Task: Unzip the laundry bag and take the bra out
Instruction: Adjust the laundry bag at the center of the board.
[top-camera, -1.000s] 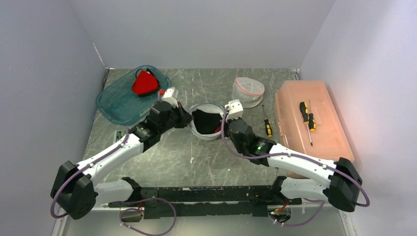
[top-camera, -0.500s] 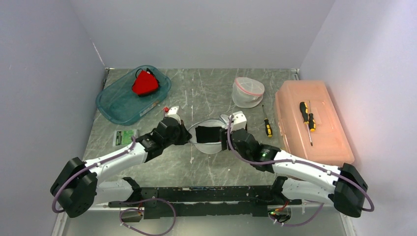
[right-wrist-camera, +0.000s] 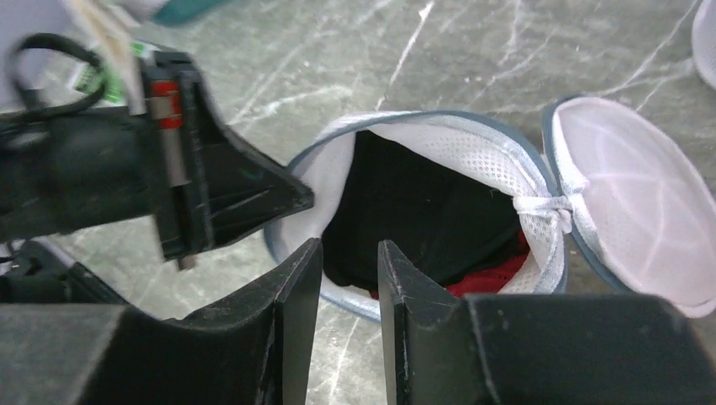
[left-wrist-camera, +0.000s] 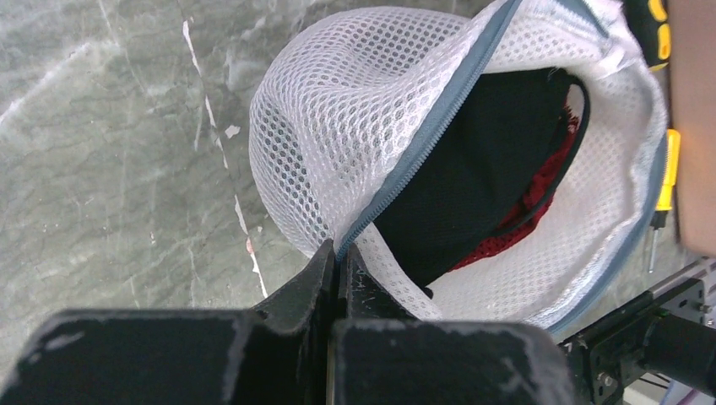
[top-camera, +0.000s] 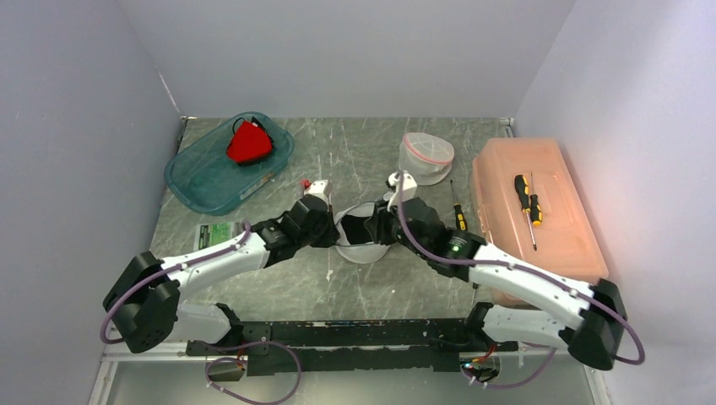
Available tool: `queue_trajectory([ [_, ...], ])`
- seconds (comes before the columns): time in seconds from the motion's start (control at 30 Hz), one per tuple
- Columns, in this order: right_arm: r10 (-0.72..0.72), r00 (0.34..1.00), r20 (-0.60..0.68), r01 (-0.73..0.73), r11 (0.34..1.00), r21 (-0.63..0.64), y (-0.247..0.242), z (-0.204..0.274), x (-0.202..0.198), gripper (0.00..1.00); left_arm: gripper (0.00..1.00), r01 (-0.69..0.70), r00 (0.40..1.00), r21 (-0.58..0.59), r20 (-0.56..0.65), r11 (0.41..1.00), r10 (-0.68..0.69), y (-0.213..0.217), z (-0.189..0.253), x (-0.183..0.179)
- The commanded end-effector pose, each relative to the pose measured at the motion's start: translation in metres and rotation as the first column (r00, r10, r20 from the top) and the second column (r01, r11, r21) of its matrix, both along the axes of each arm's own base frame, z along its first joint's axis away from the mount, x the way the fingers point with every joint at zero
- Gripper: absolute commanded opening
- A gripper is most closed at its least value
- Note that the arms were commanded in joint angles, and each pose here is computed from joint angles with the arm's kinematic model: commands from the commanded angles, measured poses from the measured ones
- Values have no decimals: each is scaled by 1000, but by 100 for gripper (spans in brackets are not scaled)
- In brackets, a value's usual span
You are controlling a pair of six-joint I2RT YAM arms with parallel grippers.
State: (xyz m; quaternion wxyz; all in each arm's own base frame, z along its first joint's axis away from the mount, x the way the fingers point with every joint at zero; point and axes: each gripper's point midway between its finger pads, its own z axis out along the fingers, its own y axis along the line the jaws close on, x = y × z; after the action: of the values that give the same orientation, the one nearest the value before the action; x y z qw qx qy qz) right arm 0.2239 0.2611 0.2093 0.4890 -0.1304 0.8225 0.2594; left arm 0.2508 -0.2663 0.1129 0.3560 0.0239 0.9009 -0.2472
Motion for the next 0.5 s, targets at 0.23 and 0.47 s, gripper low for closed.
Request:
queue_trajectory([
  [0.23,55,982,-183,-72,994,-87,5,-81,-6,33,3,22,1000,47,-8,999,-22,2,-2,-10],
  [0.47,171,960,-220,-199,974,-111,-3,-104,-38,31,7,38,999,14,-34,999,-38,-3,3,-15],
])
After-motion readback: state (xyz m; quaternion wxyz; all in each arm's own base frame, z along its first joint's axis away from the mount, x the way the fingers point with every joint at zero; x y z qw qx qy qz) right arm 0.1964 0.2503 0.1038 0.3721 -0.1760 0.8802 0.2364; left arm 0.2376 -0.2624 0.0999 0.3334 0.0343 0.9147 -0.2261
